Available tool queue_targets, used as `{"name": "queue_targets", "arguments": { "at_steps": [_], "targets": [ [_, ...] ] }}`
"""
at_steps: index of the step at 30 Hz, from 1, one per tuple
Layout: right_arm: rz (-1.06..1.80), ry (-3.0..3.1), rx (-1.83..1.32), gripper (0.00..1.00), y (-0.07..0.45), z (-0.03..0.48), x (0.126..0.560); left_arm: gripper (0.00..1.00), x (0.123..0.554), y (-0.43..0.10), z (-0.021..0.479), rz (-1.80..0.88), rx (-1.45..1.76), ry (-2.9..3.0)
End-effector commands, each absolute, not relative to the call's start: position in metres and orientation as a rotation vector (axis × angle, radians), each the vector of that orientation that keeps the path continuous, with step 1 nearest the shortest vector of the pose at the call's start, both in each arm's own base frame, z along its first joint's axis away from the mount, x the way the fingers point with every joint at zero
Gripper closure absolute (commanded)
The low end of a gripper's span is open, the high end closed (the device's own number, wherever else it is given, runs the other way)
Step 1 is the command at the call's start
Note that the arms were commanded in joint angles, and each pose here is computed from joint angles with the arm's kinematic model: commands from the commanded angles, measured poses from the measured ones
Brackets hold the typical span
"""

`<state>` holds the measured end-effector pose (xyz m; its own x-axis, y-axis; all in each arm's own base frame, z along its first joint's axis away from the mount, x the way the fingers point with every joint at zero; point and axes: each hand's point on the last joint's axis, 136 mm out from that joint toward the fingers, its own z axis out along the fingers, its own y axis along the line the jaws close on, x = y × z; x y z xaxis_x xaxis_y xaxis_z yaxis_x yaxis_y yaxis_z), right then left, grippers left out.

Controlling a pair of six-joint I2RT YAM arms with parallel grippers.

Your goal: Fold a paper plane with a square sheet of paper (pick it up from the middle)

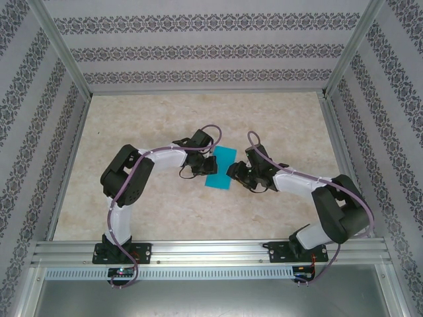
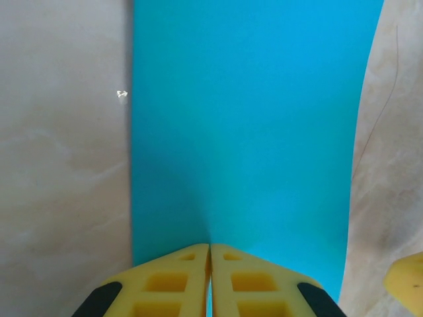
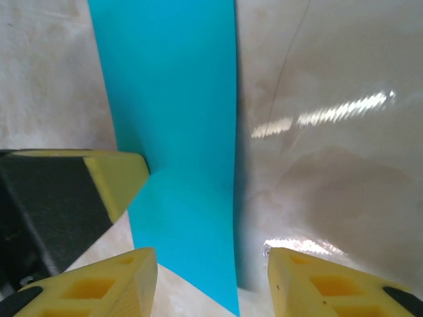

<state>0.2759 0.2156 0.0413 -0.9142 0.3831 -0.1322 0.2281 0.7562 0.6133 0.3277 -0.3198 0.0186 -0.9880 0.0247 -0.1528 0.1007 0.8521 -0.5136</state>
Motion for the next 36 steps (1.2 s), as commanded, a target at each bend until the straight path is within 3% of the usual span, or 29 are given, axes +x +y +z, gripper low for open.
{"name": "queue_targets", "arguments": {
  "at_steps": [1, 13, 23, 28, 33, 36],
  "targets": [
    [0.942, 2.726, 0.481, 0.52, 0.228, 0.04, 0.274, 0.9, 0.321, -0.299, -0.012, -0.673, 0.034, 2.965],
    [1.035, 2.745, 0.455, 0.61, 0.248, 0.034, 0.265, 0.9, 0.315, -0.295, -0.019, -0.697, -0.011, 2.997],
    [1.029, 2.758, 0.445, 0.61, 0.248, 0.029, 0.256, 0.9, 0.313, -0.295, -0.019, -0.708, -0.011, 3.004],
    [1.057, 2.709, 0.495, 0.76, 0.249, 0.031, 0.26, 0.9, 0.312, -0.297, -0.013, -0.731, -0.008, 2.994],
    [1.033, 2.684, 0.585, 0.99, 0.241, 0.034, 0.262, 0.88, 0.313, -0.31, 0.013, -0.865, 0.054, 2.935],
    [1.013, 2.729, 0.592, 1.0, 0.236, 0.034, 0.256, 0.86, 0.317, -0.325, 0.047, -0.996, 0.164, 2.828]
  ]
}}
